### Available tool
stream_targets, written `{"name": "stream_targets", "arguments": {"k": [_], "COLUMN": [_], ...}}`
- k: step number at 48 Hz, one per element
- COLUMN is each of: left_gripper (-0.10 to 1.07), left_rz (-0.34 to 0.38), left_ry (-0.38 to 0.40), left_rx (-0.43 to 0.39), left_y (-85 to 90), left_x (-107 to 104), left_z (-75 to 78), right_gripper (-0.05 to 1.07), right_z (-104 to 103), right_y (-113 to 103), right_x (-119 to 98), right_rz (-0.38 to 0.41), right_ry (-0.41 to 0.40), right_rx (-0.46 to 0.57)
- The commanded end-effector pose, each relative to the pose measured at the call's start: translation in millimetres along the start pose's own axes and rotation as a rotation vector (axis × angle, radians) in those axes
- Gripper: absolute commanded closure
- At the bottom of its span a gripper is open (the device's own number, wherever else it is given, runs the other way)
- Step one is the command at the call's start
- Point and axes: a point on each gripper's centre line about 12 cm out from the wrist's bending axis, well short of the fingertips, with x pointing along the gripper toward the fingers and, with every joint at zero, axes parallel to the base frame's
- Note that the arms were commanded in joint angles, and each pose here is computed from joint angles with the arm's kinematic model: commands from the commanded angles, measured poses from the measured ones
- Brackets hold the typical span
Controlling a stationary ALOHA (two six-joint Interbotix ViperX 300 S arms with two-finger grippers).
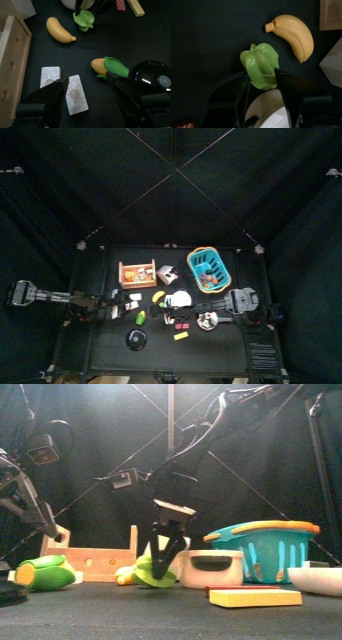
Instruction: Move starfruit to middle to cut
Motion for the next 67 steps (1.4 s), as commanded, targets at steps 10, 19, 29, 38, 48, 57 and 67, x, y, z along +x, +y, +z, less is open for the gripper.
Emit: {"name": "stream_targets", "arguments": {"k": [10,19,29,38,48,57,67], "left_gripper": [0.03,0.03,0.03,0.03,0.03,0.03,0.03], "left_rz": [-0.004,-0.004,-0.004,-0.002,-0.003,-0.003,-0.003], "left_ry": [-0.014,-0.014,-0.013,-0.011,-0.011,-0.01,-0.01], "left_rx": [-0.002,-0.001,-0.004,-0.011,-0.01,-0.01,-0.012], "left_y": [-0.4,-0.4,-0.4,0.0,-0.3,-0.3,-0.3], "left_x": [0,0,0,0,0,0,0], "left_z": [4.4,4.4,3.7,3.1,3.1,2.5,2.5], "right_gripper": [0.34,0.34,0.34,0.34,0.34,0.35,0.35], "right_z": [29,28,28,41,67,69,55], "right_y": [-9,-11,-8,-5,-1,-8,-1], "right_x": [-31,-33,-33,-51,-82,-93,-103], "right_rz": [0.002,-0.011,0.015,0.097,0.234,0.229,0.22], "right_ry": [-0.066,-0.033,-0.025,-0.055,-0.114,-0.115,-0.115], "right_rx": [0.053,0.06,0.097,0.192,0.364,0.583,0.755]}}
